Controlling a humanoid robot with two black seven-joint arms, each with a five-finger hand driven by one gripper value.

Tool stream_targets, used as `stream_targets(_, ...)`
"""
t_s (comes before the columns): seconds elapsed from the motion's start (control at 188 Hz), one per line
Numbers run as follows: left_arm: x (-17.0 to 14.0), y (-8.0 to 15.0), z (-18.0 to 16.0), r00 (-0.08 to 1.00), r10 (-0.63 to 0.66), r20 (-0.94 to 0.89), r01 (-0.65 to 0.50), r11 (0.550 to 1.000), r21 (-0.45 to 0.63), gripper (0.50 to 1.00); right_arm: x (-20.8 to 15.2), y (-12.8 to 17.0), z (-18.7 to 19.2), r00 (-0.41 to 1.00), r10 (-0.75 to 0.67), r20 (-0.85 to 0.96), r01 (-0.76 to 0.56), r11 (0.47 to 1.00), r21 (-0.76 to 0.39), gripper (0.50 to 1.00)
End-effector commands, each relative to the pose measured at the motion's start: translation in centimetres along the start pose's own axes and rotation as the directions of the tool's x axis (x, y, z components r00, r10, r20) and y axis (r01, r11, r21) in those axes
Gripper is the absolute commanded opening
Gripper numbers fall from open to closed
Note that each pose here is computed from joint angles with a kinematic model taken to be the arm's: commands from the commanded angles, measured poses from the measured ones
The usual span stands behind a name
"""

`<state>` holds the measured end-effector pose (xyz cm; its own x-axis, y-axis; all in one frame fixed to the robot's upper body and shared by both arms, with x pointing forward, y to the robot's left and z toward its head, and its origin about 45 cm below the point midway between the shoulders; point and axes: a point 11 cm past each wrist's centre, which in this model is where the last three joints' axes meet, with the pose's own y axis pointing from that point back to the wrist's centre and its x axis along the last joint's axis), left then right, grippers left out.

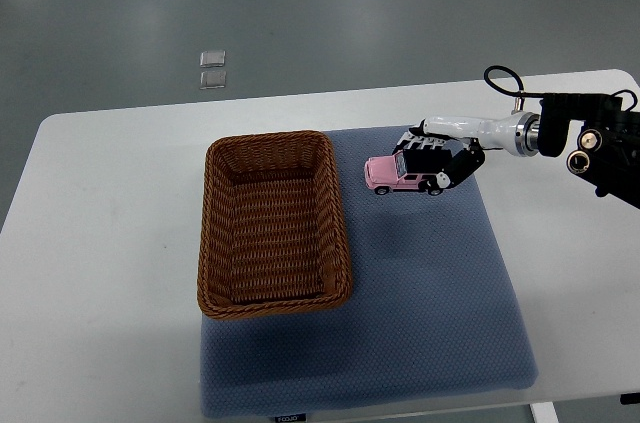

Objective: Place pink car in brown basket
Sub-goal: 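Lift the pink car and carry it over the wicker basket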

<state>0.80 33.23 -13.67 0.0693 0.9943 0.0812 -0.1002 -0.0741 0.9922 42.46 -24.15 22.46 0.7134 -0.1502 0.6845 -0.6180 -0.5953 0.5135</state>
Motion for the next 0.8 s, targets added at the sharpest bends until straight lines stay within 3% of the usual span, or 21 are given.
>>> stream_targets(0.0, 0.0, 0.0, 0.0, 1.0, -0.001, 0.0, 0.001, 1.0, 0.0, 1.0, 1.9, 0.0, -1.6, 1.0, 0.003, -0.029, -0.002, 0.999, 0.036, 0.5)
stream_targets(0.192, 0.0, 0.0, 0.0, 1.0, -0.001, 0.0, 0.001, 1.0, 0.0, 1.0, 4.7, -1.4, -7.0, 0.997, 0.022, -0.068, -0.012, 0.988, 0.151, 0.5)
stream_targets(0.442, 0.0, 0.0, 0.0, 1.0, 0.0, 0.0, 0.0, 1.0, 0.0, 1.0, 2.7, -5.4, -14.2, 0.997, -0.025, -0.075, 0.046, 0.952, 0.301, 0.5)
stream_targets(0.793, 0.0, 0.0, 0.0, 1.0, 0.0, 0.0, 0.0, 1.0, 0.0, 1.0, -1.3, -9.0, -17.1, 0.973, -0.082, -0.214, 0.142, 0.949, 0.283, 0.5)
